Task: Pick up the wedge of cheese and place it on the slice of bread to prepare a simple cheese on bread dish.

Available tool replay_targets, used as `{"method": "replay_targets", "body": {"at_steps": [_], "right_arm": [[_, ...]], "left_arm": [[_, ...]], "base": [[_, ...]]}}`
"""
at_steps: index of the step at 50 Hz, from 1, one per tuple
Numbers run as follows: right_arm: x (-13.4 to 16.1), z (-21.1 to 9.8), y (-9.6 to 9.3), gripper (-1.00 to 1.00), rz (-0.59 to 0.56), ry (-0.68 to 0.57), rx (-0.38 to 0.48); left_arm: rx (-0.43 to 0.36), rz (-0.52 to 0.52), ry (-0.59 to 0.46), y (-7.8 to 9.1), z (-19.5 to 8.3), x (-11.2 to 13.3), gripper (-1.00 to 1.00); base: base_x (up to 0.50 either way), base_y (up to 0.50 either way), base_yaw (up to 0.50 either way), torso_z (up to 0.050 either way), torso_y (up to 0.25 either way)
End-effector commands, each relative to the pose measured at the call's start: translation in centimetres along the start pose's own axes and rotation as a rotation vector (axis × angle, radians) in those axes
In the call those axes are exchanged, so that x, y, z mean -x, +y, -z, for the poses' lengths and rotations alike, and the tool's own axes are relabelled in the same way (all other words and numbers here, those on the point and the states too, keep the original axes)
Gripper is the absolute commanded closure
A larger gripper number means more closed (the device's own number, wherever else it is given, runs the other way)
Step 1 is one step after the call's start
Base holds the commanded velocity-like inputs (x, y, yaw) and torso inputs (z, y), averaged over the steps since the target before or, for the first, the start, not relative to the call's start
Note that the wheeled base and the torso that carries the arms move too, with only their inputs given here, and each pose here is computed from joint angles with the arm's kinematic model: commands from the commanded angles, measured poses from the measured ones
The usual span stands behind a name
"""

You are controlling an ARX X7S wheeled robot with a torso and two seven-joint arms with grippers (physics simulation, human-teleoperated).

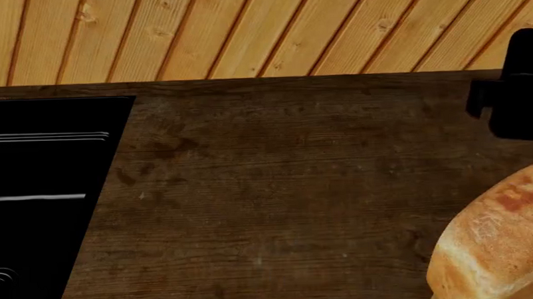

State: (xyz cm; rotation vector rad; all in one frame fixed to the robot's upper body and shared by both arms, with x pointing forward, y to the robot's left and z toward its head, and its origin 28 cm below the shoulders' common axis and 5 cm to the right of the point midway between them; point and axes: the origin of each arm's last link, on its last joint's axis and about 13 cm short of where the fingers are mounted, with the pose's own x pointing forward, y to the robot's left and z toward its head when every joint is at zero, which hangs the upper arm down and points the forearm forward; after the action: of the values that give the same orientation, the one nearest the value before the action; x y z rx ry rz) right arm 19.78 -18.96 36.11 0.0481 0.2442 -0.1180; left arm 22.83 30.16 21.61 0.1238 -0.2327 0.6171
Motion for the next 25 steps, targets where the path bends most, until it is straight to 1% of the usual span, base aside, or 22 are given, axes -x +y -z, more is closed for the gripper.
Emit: {"method": "replay_targets", "body": {"at_steps": [1, 10, 25], "right_arm": [[-1.2, -0.3, -0.3, 1.0, 0.027, 0.044, 0.024], [-1.8, 0.2, -0.1, 1.0, 0.027, 0.09, 0.044], [-2.5, 1.3, -0.1, 1.0, 0.021, 0.143, 0.043]], "left_arm": [[0.001, -0.004, -0.001, 0.0, 0.0, 0.0, -1.0], [0.002, 0.001, -0.002, 0.0, 0.0, 0.0, -1.0], [0.008, 0.004, -0.006, 0.1, -0.1, 0.0, -1.0]], "base": [[0.0, 0.0, 0.0, 0.0, 0.0], [0.0, 0.0, 0.0, 0.0, 0.001], [0.0, 0.0, 0.0, 0.0, 0.0]]}}
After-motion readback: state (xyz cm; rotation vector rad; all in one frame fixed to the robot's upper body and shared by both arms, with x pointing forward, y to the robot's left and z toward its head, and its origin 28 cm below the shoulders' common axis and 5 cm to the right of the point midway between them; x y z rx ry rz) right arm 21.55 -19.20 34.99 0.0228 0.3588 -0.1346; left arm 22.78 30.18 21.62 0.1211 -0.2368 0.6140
